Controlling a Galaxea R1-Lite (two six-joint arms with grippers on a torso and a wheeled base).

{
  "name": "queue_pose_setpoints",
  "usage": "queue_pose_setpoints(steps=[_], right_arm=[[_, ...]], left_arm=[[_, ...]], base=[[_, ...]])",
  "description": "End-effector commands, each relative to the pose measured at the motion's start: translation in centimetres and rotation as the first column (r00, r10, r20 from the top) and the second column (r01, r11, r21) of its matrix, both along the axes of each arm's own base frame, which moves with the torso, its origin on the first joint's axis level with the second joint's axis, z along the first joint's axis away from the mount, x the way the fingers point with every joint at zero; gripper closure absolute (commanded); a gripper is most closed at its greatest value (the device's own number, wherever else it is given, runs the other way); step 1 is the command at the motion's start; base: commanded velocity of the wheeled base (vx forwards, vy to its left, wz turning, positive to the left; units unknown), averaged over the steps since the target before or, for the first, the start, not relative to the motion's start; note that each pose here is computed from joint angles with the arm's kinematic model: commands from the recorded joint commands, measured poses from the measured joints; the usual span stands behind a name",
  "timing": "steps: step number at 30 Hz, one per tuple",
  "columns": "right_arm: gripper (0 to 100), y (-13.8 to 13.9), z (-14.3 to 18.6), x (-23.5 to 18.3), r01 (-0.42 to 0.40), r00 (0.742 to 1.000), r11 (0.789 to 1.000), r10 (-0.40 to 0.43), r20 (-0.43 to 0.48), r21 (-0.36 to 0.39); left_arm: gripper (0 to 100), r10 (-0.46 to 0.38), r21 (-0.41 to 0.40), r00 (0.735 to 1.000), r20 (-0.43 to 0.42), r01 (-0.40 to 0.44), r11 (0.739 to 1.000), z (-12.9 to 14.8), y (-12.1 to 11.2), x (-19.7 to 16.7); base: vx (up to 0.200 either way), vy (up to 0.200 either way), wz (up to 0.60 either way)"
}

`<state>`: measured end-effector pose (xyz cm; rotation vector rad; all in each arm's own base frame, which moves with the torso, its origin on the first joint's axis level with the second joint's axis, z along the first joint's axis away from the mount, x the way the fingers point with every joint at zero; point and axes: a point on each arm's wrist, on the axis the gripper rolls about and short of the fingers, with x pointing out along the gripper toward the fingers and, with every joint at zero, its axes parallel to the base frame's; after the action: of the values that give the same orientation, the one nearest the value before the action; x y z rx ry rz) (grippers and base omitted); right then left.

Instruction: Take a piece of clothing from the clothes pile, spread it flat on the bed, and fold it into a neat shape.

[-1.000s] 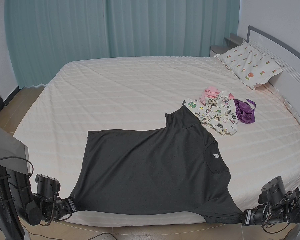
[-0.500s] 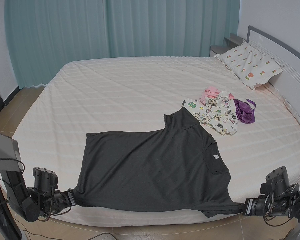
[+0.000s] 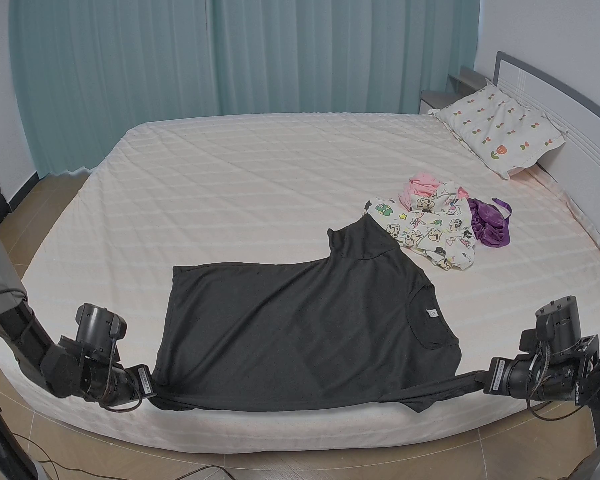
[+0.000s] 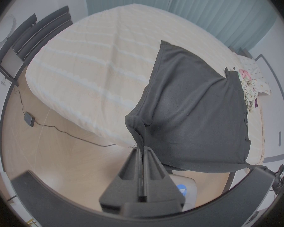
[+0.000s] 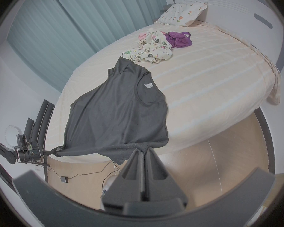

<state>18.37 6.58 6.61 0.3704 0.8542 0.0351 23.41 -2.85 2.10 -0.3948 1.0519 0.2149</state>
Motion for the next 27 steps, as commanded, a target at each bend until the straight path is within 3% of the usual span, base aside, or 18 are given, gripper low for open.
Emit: queue_pose_setpoints(steps=[1, 10, 16, 20, 27], right_arm=[[100, 0.2, 1.1, 2.9, -0.018, 0.999, 1.000, 0.017, 0.045, 0.019], [100, -0.1, 0.4, 3.9, -0.060, 0.998, 0.998, 0.060, -0.012, -0.030], [100, -0.2, 0.7, 5.2, -0.046, 0.999, 0.999, 0.046, 0.006, -0.020], [100, -0.3, 0.9, 6.9, -0.021, 0.999, 1.000, 0.021, 0.030, -0.015], [100, 0.3, 1.0, 9.7, -0.013, 0.998, 1.000, 0.013, 0.069, -0.001]], left_arm=[[100, -0.012, -0.038, 1.000, 0.026, 0.013, 0.999, 4.2, -0.5, 3.4], [100, -0.029, -0.042, 0.992, -0.122, 0.024, 0.999, 3.1, -0.6, 4.3], [100, -0.002, -0.082, 0.996, -0.091, -0.006, 0.997, 3.3, -0.1, 6.0], [100, 0.096, -0.165, 0.995, -0.036, -0.101, 0.981, 4.6, 0.1, 7.4], [100, 0.138, -0.176, 0.990, -0.029, -0.141, 0.974, 4.5, 0.6, 8.5]], base=[[0.000, 0.000, 0.00], [0.000, 0.000, 0.00], [0.000, 0.000, 0.00], [0.000, 0.000, 0.00], [0.000, 0.000, 0.00]])
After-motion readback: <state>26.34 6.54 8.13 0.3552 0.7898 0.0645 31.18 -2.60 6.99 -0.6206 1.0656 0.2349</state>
